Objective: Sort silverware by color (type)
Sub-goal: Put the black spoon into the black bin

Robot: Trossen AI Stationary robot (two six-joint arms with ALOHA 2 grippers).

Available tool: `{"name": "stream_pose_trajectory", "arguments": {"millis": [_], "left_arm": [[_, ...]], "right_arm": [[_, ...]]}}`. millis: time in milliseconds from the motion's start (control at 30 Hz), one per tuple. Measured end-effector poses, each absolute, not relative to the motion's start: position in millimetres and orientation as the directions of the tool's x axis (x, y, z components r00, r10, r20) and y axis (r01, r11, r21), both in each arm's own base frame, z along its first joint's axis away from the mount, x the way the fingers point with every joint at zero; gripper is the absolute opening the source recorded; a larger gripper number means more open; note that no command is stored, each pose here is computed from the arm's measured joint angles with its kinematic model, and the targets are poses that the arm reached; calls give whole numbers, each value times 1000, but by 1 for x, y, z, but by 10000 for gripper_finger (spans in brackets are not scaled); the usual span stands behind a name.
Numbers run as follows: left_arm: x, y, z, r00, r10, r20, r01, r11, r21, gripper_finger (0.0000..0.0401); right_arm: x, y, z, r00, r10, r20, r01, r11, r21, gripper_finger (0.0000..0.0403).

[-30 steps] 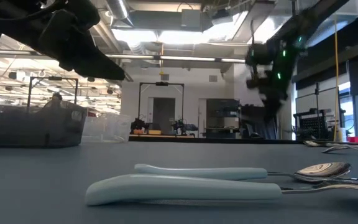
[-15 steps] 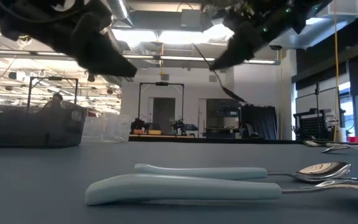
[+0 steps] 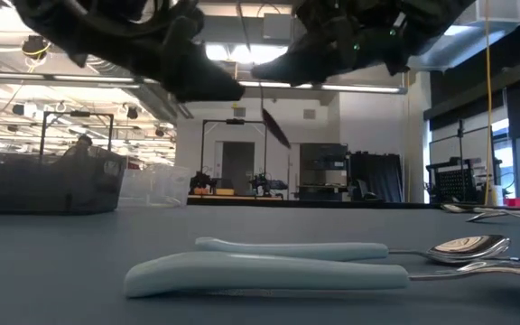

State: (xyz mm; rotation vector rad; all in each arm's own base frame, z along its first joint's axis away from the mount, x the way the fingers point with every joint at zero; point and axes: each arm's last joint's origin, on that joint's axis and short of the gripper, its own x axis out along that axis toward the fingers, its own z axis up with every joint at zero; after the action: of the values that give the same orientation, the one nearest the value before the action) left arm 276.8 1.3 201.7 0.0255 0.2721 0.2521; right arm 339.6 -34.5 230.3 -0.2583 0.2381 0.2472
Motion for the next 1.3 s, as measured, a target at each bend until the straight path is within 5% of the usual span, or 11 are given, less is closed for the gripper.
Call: {"name": "stream_pose_trajectory", "arguments": {"millis": [667, 1033, 1300], "left_arm": [[293, -6, 203, 951, 221, -218, -203, 974, 101, 145], [294, -9, 204, 964, 169, -206, -148, 982, 114, 16], [292, -13, 205, 964, 155, -215, -134, 985, 108, 15]], "right_arm": [[347, -20, 228, 949, 240, -206, -287, 926, -244, 1], [347, -20, 230, 952, 238, -194, -277, 937, -213, 1], [337, -20, 241, 950, 205, -235, -248, 954, -170, 35]]}}
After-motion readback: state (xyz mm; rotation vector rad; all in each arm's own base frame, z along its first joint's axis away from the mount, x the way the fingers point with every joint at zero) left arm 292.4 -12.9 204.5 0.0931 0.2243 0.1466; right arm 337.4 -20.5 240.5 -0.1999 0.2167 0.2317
